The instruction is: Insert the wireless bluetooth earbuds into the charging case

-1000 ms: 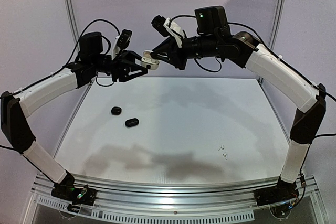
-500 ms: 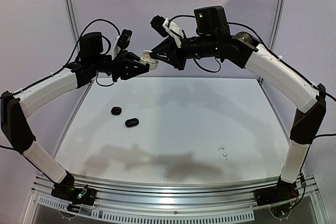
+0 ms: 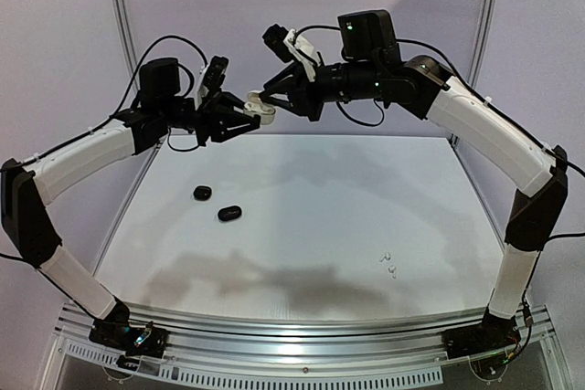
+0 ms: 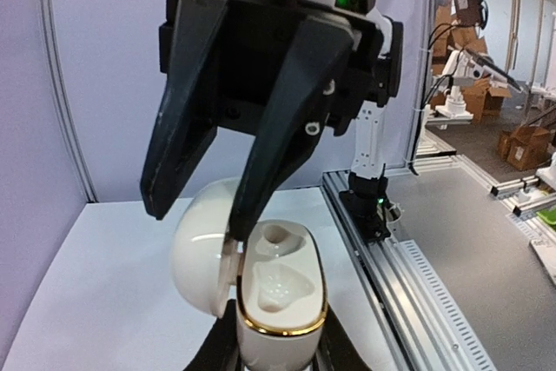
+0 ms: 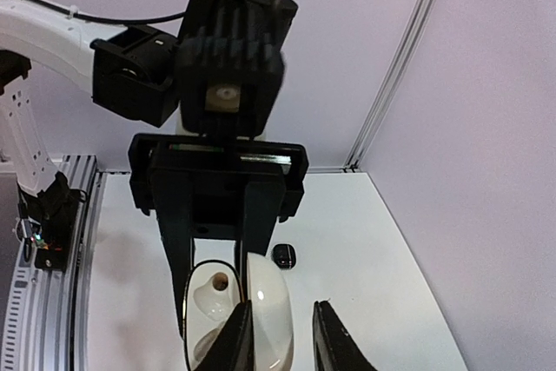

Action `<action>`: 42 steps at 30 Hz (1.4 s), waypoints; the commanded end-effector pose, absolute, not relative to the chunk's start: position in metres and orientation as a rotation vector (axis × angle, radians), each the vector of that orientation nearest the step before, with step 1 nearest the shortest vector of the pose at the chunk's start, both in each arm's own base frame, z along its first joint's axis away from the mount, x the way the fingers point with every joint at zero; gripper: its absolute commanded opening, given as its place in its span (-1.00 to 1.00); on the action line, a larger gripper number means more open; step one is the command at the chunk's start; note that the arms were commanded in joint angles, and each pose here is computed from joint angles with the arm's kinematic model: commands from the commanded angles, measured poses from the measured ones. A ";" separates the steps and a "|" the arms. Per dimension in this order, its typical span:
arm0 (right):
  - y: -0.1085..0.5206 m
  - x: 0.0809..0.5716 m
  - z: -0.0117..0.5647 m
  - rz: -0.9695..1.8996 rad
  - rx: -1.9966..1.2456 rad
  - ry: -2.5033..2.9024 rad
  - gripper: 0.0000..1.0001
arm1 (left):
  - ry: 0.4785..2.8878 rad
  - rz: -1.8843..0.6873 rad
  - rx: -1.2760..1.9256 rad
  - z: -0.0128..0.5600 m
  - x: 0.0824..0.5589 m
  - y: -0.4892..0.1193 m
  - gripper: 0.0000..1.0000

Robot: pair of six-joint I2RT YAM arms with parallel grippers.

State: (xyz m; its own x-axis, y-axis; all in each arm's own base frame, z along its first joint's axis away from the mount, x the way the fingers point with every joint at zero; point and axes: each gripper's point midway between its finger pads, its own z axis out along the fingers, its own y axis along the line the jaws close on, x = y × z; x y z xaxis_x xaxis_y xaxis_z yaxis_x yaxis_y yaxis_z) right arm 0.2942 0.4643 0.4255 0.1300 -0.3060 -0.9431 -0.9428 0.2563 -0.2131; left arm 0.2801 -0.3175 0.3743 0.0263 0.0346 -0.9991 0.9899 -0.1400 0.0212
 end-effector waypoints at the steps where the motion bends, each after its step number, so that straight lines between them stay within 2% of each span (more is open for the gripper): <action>1: 0.462 0.293 0.429 0.776 -1.233 1.430 -0.50 | 1.020 -1.101 1.427 0.367 0.275 -0.316 -1.00; 7: 0.465 0.296 0.417 0.781 -1.237 1.471 -0.46 | 0.942 -1.060 1.458 0.368 0.267 -0.314 -1.00; 13: 0.463 0.301 0.410 0.760 -1.219 1.515 -0.45 | 0.967 -1.080 1.448 0.366 0.266 -0.315 -1.00; 18: 0.465 0.292 0.424 0.835 -1.214 1.474 -0.28 | 1.165 -1.196 1.350 0.356 0.274 -0.316 -1.00; 21: 0.468 0.280 0.444 0.929 -1.210 1.412 -0.09 | 1.193 -1.206 1.333 0.353 0.275 -0.315 -1.00; 25: 0.467 0.271 0.473 1.009 -1.156 1.352 0.04 | 1.209 -1.215 1.315 0.352 0.276 -0.315 -1.00; 29: 0.438 0.293 0.505 0.955 -0.953 1.412 0.13 | 1.253 -1.184 1.278 0.344 0.284 -0.315 -1.00; 31: 0.410 0.323 0.501 0.916 -0.775 1.546 0.14 | 1.276 -1.142 1.244 0.338 0.292 -0.313 -1.00; 33: 0.372 0.358 0.467 0.845 -0.559 1.763 0.14 | 1.303 -1.107 1.186 0.334 0.304 -0.311 -1.00; 36: 0.307 0.390 0.375 0.669 -0.211 2.155 0.09 | 1.335 -1.096 1.070 0.337 0.321 -0.304 -1.00; 39: 0.259 0.382 0.278 0.393 -0.027 2.454 0.06 | 1.335 -1.074 1.016 0.336 0.328 -0.300 -1.00; 42: 0.230 0.356 0.217 0.224 0.047 2.634 0.01 | 1.342 -1.081 0.990 0.332 0.332 -0.297 -1.00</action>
